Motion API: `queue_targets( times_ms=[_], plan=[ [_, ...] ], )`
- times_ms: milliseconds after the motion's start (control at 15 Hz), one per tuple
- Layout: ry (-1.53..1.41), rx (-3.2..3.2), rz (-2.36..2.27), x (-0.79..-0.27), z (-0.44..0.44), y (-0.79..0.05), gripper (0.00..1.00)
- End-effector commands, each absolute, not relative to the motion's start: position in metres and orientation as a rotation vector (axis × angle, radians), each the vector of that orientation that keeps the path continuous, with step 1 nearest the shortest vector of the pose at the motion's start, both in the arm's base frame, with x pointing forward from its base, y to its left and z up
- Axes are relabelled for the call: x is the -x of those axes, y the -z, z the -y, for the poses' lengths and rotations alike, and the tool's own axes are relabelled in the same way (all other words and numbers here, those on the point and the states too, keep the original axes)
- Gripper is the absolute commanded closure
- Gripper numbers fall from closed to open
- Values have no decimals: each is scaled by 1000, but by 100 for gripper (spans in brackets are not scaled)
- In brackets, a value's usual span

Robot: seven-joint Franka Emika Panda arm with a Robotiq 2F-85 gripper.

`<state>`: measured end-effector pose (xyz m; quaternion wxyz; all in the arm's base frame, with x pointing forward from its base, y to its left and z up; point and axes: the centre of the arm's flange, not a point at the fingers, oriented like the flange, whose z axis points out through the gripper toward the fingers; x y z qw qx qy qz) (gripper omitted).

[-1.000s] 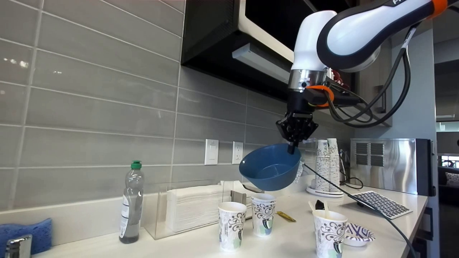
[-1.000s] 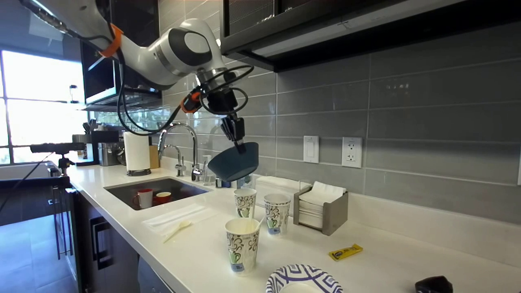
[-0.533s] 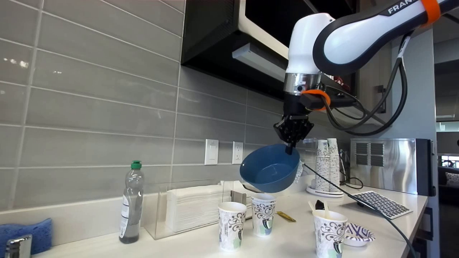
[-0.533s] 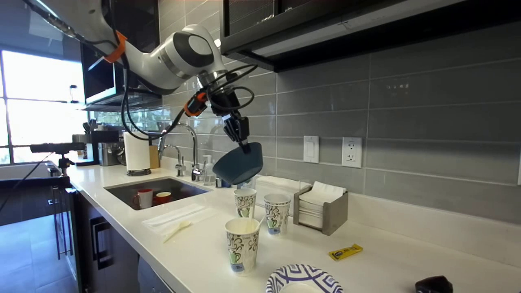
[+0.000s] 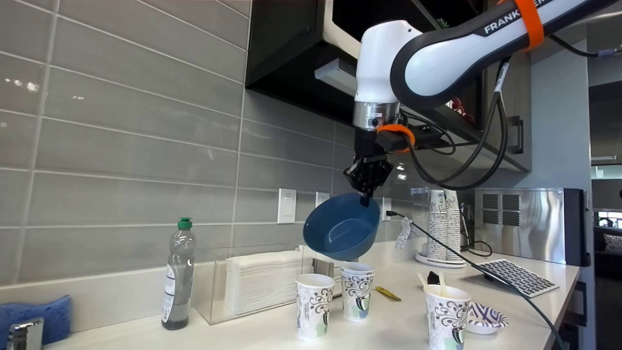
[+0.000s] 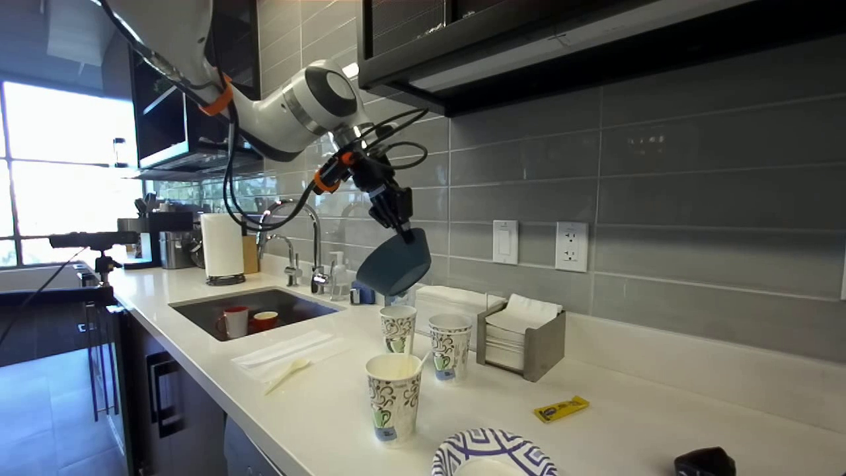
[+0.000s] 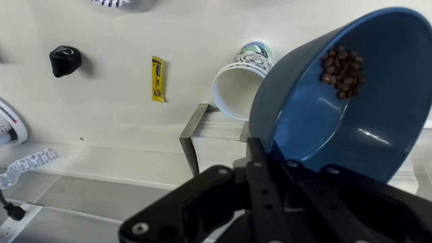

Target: Pour the beans in the blue bowl into the coffee cup

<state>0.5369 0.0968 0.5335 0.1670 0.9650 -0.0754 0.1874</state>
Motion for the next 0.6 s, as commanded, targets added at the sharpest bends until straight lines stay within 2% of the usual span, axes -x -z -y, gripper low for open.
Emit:
queue_targets(
  times_ms=[0,533],
  plan=[
    [-512,-2703,114,-569,-113,-540,99],
    [-510,-2695,89,-569,-115,-528,95]
  ],
)
